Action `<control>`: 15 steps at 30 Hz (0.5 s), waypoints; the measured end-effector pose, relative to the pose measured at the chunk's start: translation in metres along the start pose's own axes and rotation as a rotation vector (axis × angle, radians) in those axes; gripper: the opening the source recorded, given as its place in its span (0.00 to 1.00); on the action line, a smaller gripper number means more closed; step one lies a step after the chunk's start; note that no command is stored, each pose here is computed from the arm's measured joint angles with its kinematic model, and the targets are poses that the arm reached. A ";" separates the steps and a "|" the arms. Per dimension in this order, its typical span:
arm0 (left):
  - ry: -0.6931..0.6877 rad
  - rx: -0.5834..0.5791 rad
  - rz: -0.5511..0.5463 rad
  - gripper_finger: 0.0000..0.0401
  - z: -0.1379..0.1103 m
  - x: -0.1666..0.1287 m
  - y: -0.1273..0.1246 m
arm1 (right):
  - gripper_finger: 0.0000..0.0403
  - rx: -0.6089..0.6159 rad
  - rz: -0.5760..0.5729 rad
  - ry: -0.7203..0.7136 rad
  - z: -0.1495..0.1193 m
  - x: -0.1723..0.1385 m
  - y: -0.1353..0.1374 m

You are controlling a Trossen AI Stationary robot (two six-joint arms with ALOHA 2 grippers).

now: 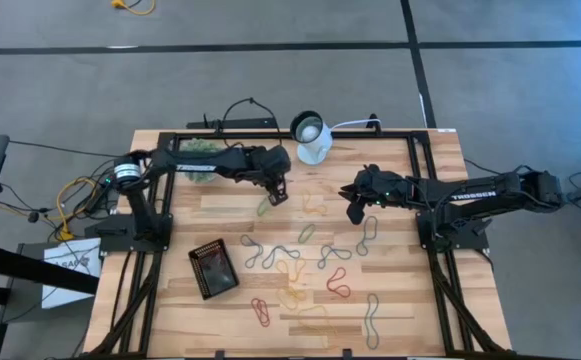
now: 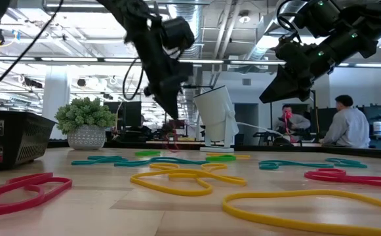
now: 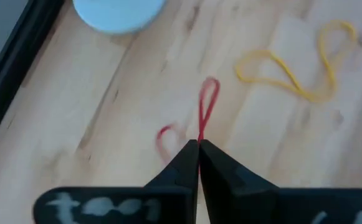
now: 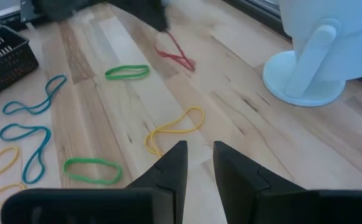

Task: Pick and place items into bin
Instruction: Put the red rubber band into the black bin

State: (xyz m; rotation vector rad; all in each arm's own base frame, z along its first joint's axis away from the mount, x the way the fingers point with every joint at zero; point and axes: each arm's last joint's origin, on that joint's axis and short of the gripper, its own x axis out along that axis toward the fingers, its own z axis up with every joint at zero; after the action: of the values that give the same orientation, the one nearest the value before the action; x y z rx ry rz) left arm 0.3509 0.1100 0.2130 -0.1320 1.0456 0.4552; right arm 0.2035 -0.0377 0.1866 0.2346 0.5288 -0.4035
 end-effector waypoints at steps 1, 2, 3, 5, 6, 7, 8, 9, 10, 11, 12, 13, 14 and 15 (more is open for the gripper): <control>0.013 0.011 -0.001 0.00 -0.002 -0.008 -0.001 | 0.18 0.008 0.000 0.000 0.000 0.000 0.000; 0.018 0.017 -0.004 0.00 -0.003 -0.016 -0.002 | 0.18 0.010 0.000 0.000 0.000 0.000 0.000; 0.028 0.016 -0.007 0.00 -0.006 -0.026 -0.004 | 0.18 0.010 0.000 0.000 0.000 0.000 0.000; 0.053 0.020 0.002 0.00 -0.012 -0.047 -0.008 | 0.18 0.011 0.000 0.000 0.000 0.000 0.000; 0.053 0.021 0.009 0.00 -0.015 -0.059 -0.011 | 0.18 0.011 0.001 0.000 0.000 0.000 0.000; 0.056 0.022 0.018 0.00 -0.019 -0.071 -0.015 | 0.18 0.011 0.000 0.000 0.000 0.000 0.000; 0.056 0.022 0.022 0.00 -0.024 -0.084 -0.020 | 0.18 0.011 0.000 0.000 0.000 0.000 0.000; 0.050 0.017 0.020 0.00 -0.029 -0.098 -0.024 | 0.18 0.011 0.000 0.000 0.000 0.000 0.000; 0.047 0.013 0.015 0.00 -0.034 -0.112 -0.029 | 0.18 0.010 0.000 0.001 0.000 0.000 0.000; 0.042 0.007 0.008 0.00 -0.041 -0.126 -0.034 | 0.18 0.011 0.000 0.000 0.000 0.000 0.000; 0.038 -0.003 -0.005 0.00 -0.048 -0.139 -0.038 | 0.18 0.011 0.000 0.000 0.000 0.000 0.000; 0.032 -0.012 -0.020 0.00 -0.055 -0.152 -0.043 | 0.18 0.010 0.000 0.000 0.000 0.000 0.000; 0.027 -0.022 -0.040 0.00 -0.062 -0.165 -0.048 | 0.18 0.011 0.000 0.000 0.000 0.000 0.000; 0.025 -0.031 -0.059 0.00 -0.070 -0.176 -0.052 | 0.18 0.010 0.000 0.000 0.000 0.000 0.000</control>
State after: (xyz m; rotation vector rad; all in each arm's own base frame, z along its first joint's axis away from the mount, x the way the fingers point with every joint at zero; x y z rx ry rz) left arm 0.2435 -0.0120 0.3229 -0.1963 1.0565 0.4172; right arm 0.2035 -0.0377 0.1866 0.2446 0.5268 -0.4064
